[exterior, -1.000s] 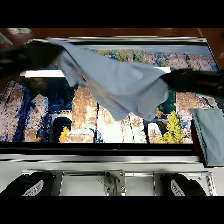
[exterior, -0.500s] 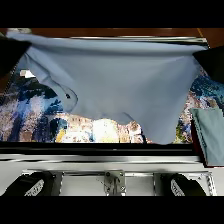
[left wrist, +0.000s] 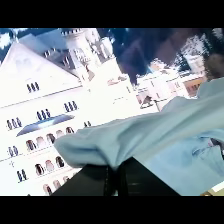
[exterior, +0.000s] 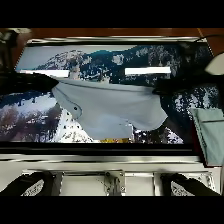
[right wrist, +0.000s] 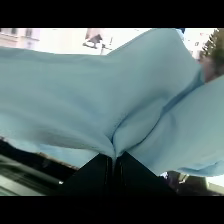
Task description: Fold the shirts.
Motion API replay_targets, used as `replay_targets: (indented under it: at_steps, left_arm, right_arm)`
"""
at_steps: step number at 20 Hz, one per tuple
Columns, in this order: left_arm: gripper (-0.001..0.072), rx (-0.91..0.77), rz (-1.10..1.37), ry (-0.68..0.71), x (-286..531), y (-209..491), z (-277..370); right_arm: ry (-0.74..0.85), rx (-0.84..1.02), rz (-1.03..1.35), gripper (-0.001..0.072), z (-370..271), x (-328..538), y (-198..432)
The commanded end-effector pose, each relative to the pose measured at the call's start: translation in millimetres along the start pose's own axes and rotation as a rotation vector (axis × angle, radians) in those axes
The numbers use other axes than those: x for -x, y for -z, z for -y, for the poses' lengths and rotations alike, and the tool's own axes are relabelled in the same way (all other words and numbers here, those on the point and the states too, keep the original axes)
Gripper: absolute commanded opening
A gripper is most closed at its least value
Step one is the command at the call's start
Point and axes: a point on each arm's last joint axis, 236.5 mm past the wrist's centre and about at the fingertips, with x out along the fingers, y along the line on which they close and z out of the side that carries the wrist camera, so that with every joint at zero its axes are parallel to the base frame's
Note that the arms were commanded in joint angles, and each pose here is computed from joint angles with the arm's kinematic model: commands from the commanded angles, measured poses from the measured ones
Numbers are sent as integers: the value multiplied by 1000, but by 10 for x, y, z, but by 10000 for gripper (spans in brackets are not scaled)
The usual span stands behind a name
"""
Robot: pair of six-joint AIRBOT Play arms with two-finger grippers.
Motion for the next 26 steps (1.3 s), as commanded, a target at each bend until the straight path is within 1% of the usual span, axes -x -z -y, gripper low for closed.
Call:
replay_targets:
  at_steps: [1,3,4,5,6,7,8,9,10,11,13,14,15,17,18,19,20,21,23,26]
  left_arm:
    - [41,89,-106,-40,-725,282,-374]
    - [42,188,-189,-48,-1124,536,-524]
    - [41,245,-236,-53,-1292,688,-580]
    - [43,281,-271,-57,-1401,797,-620]
    - [77,303,-294,-60,-1455,854,-661]
    - [227,306,-299,-61,-1454,844,-692]
    - [448,312,-294,-64,-1394,780,-736]
    - [575,322,-295,-65,-1297,709,-791]
    - [591,339,-311,-66,-1148,649,-863]
    - [591,355,-337,-66,-988,627,-938]
    - [591,403,-405,-71,-658,746,-1091]
    - [591,426,-460,-65,-513,910,-1134]
    - [594,454,-517,-51,-424,1116,-1128]
    - [598,548,-606,23,-409,1597,-938]
    - [633,618,-625,86,-485,1819,-737]
    - [706,674,-634,160,-578,2002,-503]
    - [706,725,-646,230,-672,2189,-261]
    - [706,773,-667,271,-757,2380,-63]
    - [706,822,-692,280,-901,2694,176]
    - [706,834,-699,270,-1036,2915,404]
  right_arm:
    - [83,-34,-19,74,201,-1000,-98]
    - [51,-123,-5,76,210,-1292,-169]
    - [26,-155,-6,121,181,-1383,-177]
    - [13,-167,14,245,163,-1406,-229]
    - [4,-162,28,431,132,-1366,-270]
    - [5,-118,40,544,114,-1273,-313]
    - [23,-60,53,561,145,-1120,-361]
    - [62,-20,63,562,245,-932,-395]
    - [131,4,64,561,452,-697,-392]
    - [219,4,49,561,744,-443,-324]
    - [349,-82,-24,561,1343,8,-16]
    - [366,-157,-72,561,1590,168,187]
    - [342,-245,-117,561,1777,278,402]
    - [223,-419,-142,562,1954,320,711]
    - [144,-501,-132,590,1979,281,813]
    - [63,-568,-119,593,1968,220,890]
    - [-5,-606,-105,593,1935,153,936]
    - [-55,-632,-90,593,1915,89,966]
    - [-90,-655,-83,593,1902,-49,1042]
    - [-76,-670,-70,593,1954,-147,1079]
